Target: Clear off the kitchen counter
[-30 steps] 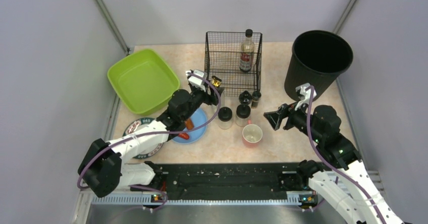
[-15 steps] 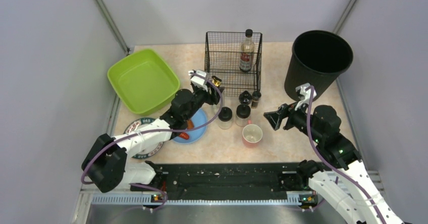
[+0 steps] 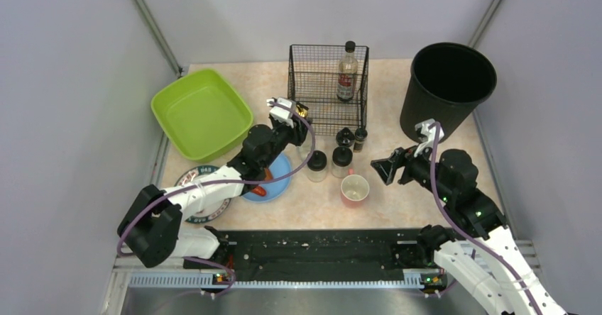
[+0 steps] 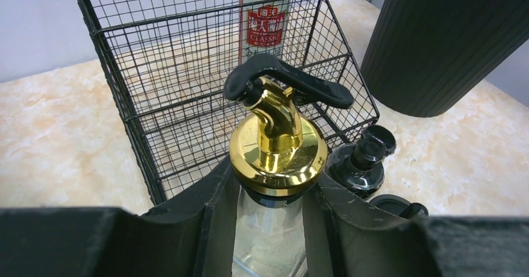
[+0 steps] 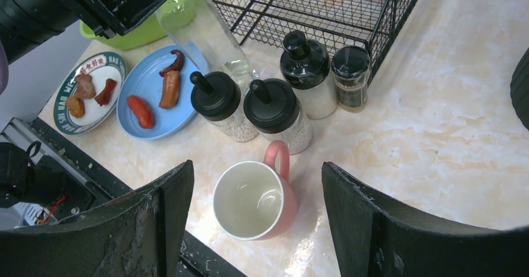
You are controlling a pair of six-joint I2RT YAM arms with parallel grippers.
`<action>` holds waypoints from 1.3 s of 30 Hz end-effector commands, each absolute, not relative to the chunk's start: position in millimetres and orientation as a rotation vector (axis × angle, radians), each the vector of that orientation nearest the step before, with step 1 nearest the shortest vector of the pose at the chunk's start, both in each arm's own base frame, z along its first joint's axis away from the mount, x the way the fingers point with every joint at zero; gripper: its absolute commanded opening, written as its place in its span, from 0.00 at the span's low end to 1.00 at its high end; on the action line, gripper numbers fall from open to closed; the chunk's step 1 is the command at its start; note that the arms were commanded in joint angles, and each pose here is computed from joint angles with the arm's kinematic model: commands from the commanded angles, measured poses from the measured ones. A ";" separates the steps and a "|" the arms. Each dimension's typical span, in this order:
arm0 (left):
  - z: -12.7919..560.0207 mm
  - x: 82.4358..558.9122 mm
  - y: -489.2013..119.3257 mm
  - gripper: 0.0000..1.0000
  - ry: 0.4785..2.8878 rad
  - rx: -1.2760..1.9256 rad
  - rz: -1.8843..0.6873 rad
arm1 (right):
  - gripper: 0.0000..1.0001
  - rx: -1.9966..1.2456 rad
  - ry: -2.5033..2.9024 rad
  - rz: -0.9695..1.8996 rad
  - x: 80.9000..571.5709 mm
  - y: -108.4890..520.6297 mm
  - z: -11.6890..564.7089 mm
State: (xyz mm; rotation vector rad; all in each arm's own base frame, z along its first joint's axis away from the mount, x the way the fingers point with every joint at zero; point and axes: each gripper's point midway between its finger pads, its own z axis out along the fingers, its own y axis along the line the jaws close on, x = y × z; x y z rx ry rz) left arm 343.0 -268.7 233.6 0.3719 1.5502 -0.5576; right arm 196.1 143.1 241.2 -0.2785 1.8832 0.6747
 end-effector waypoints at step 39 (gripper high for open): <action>454.4 334.7 -226.9 0.00 1.351 0.270 -0.429 | 0.73 -0.251 1.839 0.767 193.0 153.7 254.2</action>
